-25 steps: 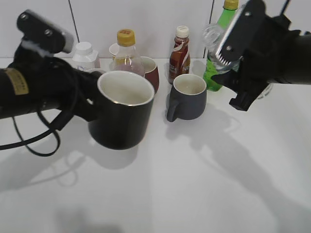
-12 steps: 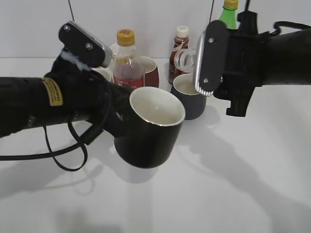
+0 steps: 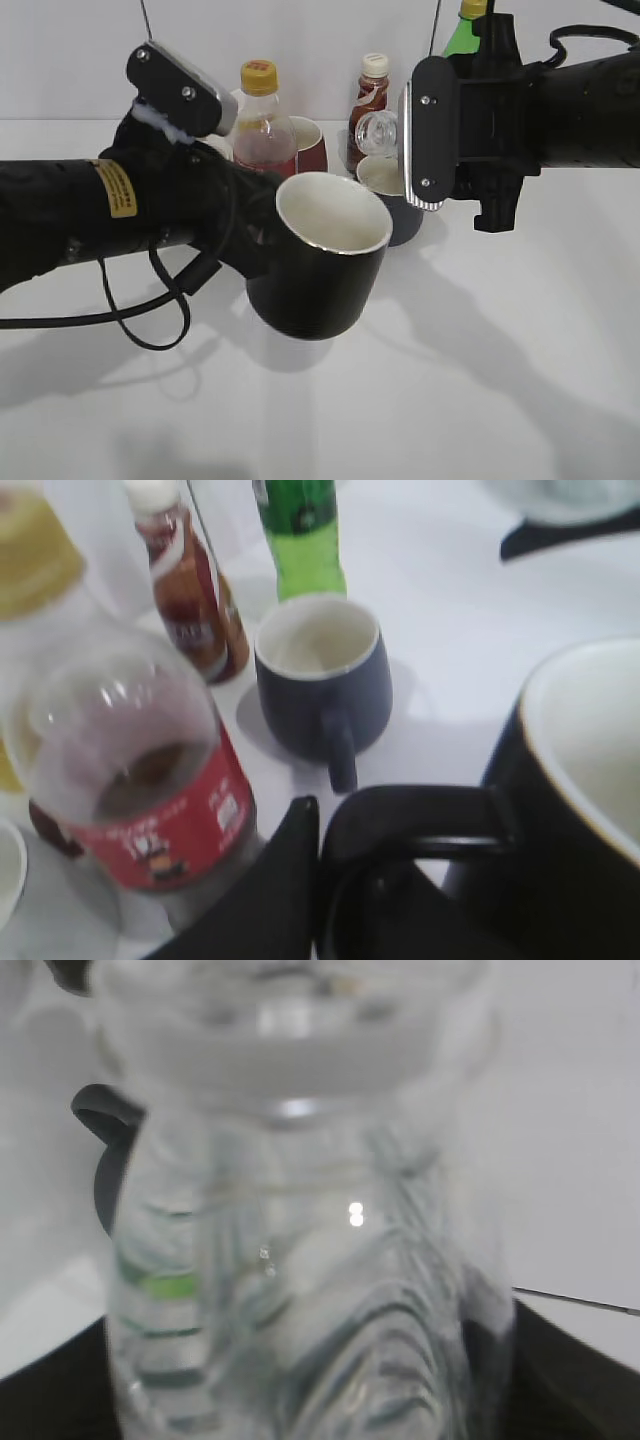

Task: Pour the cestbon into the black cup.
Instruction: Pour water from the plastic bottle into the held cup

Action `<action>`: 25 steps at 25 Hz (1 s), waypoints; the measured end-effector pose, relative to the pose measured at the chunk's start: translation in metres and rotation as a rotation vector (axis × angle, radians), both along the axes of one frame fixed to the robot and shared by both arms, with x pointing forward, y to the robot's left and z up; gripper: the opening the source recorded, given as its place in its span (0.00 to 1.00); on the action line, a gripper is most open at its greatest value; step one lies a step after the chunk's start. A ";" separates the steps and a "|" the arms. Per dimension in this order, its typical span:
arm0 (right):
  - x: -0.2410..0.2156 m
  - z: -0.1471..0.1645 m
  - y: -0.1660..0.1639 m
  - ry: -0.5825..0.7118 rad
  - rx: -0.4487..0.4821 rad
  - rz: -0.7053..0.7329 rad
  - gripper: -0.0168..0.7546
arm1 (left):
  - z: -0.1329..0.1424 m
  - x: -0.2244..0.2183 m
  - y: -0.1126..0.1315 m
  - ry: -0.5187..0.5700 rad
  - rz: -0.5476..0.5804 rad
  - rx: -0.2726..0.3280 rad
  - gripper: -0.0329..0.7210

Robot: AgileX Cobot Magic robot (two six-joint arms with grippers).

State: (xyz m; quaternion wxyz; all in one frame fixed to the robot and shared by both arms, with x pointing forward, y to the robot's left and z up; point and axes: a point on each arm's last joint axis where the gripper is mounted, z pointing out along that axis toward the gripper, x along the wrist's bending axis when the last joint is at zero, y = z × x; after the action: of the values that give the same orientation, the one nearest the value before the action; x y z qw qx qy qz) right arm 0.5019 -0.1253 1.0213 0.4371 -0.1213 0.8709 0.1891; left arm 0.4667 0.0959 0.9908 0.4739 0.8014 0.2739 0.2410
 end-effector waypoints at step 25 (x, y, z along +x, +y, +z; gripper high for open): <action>0.001 0.000 -0.002 -0.096 -0.163 0.095 0.67 | -0.008 0.004 -0.004 -0.001 -0.005 -0.007 0.11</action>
State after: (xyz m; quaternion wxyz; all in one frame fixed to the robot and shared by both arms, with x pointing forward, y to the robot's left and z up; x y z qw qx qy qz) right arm 0.5031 -0.1274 1.0212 0.4577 -0.2064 0.8547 0.1320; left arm 0.4702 0.0920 0.9827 0.4773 0.8004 0.2726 0.2392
